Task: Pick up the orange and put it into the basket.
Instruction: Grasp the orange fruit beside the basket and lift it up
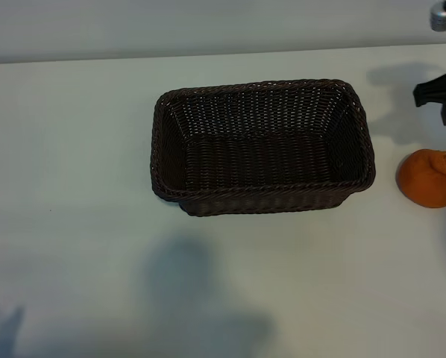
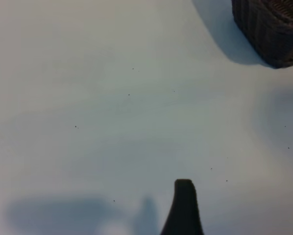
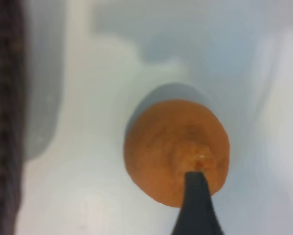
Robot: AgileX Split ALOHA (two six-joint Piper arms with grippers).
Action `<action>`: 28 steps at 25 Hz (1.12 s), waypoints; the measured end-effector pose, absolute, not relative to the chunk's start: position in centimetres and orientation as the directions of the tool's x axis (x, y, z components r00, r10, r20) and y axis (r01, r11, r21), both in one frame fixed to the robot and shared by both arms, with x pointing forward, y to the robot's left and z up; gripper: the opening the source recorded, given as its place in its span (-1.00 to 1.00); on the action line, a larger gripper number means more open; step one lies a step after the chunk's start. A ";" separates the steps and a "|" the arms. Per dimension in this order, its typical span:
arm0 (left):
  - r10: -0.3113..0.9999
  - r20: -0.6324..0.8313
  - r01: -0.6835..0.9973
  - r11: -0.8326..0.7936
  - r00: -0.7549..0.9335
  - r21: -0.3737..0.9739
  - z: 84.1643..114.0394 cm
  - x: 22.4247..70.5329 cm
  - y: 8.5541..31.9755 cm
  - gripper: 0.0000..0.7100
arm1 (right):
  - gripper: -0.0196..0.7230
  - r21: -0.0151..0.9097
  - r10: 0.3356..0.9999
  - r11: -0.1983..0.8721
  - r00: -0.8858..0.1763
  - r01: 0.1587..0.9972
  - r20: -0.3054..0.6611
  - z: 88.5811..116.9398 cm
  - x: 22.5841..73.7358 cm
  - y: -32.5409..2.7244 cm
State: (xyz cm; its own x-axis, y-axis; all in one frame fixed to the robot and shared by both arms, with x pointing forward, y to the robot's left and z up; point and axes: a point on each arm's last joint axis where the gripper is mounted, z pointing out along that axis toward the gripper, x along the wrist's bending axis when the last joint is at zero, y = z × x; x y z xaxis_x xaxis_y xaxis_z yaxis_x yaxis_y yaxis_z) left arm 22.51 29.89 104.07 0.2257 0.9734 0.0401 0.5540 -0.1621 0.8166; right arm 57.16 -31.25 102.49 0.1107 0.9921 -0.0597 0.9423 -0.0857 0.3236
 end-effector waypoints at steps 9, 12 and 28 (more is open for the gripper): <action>0.978 0.015 0.560 -0.132 0.209 0.818 104.1 22.5 29.9 0.67 | 0.39 0.260 0.993 -0.111 0.119 0.959 -0.015 100.4 57.8 -31.9; 0.978 0.015 0.560 -0.132 0.209 0.818 104.1 22.5 29.9 0.67 | 0.39 0.235 0.993 -0.112 0.119 0.966 -0.016 99.5 58.1 -31.9; 0.978 0.016 0.560 -0.131 0.206 0.818 104.1 22.5 29.9 0.67 | 0.38 0.068 0.993 -0.116 0.117 0.991 -0.012 91.9 59.9 -31.8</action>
